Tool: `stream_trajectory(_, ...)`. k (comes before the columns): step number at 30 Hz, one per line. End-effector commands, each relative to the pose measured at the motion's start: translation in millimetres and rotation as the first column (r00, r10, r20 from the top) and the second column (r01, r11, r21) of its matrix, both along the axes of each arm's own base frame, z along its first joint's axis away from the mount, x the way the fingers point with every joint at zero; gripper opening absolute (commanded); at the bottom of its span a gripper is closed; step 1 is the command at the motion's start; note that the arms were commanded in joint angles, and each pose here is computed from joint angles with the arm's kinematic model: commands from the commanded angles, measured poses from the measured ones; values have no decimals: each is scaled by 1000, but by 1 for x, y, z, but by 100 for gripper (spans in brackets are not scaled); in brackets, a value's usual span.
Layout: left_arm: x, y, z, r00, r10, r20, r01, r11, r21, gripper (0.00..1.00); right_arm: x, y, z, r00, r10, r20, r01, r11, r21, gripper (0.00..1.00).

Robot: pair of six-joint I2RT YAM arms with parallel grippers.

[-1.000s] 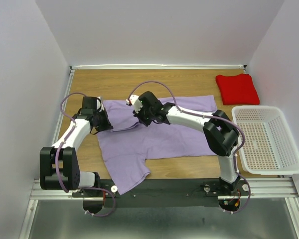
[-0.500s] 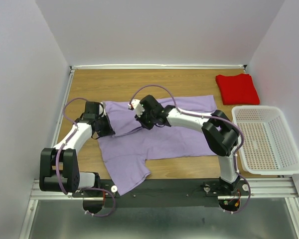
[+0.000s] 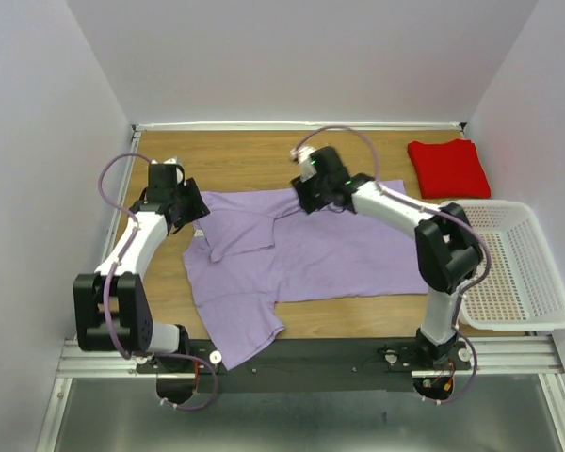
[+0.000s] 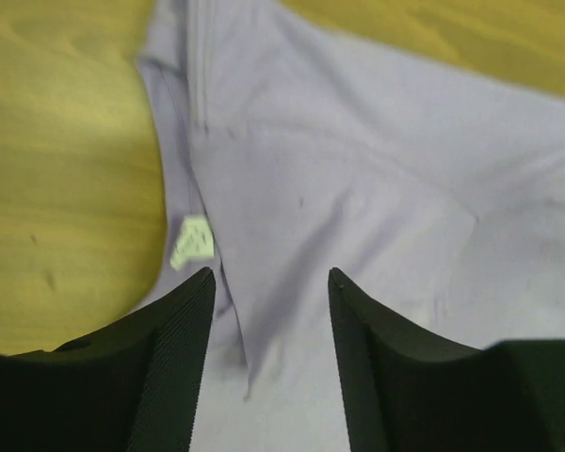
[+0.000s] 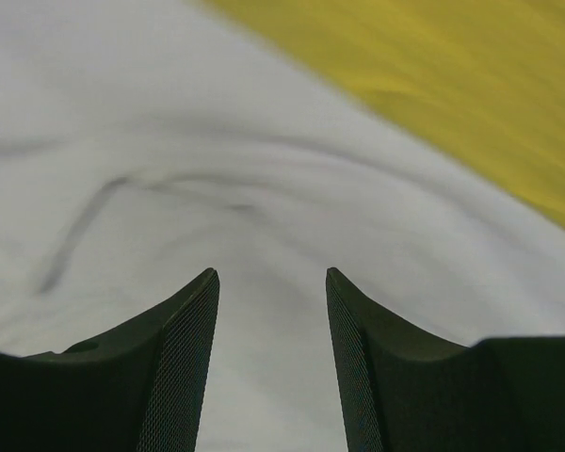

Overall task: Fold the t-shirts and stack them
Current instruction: Fold the tshirt

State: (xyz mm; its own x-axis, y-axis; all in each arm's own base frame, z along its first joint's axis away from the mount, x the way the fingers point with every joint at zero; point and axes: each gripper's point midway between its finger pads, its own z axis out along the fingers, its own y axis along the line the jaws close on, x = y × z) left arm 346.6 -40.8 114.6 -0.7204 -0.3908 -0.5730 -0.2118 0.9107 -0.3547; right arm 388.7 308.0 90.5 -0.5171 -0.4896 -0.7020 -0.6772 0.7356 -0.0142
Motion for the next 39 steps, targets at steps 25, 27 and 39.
stream_trajectory(25, 124, 90, -98, 976, 179, -125, -165, 980, 115, 27, 94, -275, -96, 516, -809, -282, 835, 548, -44, 54)
stream_trajectory(27, 133, 90, -96, 977, 177, -118, -164, 980, 113, 27, 98, -278, -100, 510, -812, -283, 839, 543, -47, 54)
stream_trajectory(39, 145, 87, -23, 982, 188, 32, -190, 979, 73, 52, 120, -274, -56, 582, -771, -260, 806, 589, 57, 55)
